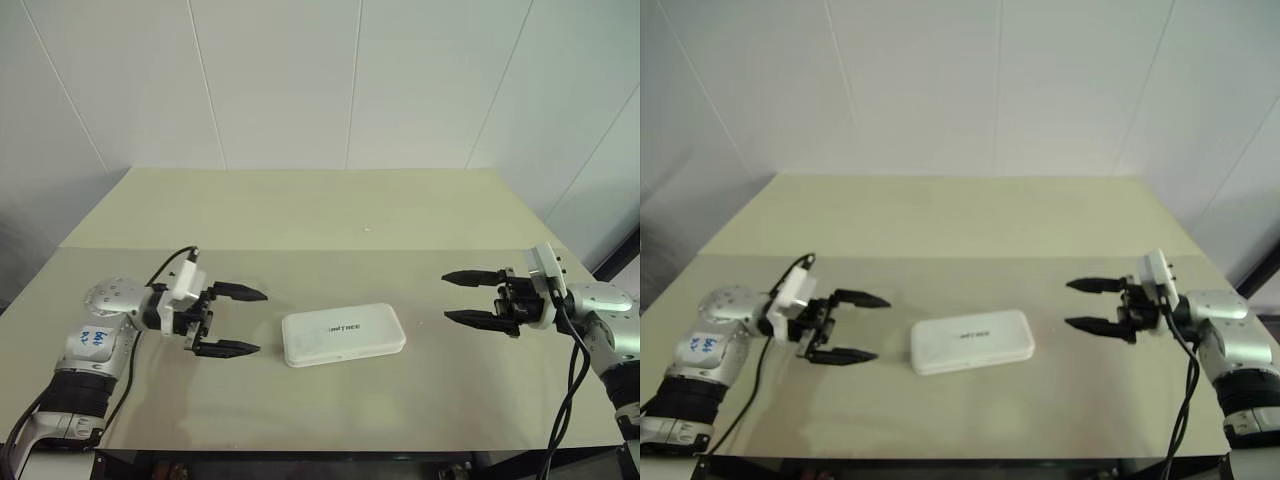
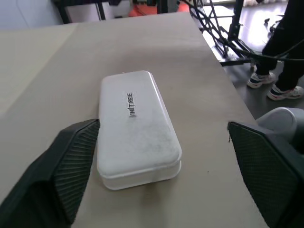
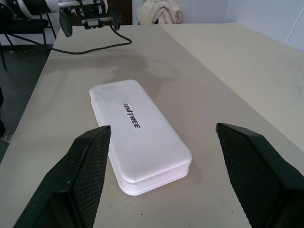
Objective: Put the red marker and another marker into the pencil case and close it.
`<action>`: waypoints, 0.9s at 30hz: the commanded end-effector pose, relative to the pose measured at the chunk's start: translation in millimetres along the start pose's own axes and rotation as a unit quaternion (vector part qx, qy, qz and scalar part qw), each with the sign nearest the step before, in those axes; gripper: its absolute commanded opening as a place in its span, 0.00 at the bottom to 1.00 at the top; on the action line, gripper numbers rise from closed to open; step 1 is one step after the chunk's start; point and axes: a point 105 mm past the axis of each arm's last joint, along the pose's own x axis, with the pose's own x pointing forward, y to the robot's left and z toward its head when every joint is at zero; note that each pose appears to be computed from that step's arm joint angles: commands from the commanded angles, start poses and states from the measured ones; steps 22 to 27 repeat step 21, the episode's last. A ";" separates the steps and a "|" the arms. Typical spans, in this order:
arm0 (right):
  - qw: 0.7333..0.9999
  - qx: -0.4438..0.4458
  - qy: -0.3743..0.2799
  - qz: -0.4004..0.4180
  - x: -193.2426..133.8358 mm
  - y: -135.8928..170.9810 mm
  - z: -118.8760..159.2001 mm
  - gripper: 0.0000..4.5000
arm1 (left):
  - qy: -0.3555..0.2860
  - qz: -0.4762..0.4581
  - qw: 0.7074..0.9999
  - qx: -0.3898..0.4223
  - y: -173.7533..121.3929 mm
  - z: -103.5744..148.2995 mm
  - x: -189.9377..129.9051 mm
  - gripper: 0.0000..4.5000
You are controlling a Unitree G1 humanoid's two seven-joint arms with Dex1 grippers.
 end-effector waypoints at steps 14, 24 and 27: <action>0.999 -0.040 -0.014 0.022 -11.1 6.2 24.2 1.00 | -0.032 0.015 0.999 -0.027 3.3 2.7 -27.8 0.99; 0.998 -0.050 -0.037 0.026 -6.9 22.5 30.5 1.00 | -0.026 0.018 0.999 -0.017 17.1 5.3 -29.9 0.99; 0.998 -0.050 -0.037 0.026 -6.9 22.5 30.5 1.00 | -0.026 0.018 0.999 -0.017 17.1 5.3 -29.9 0.99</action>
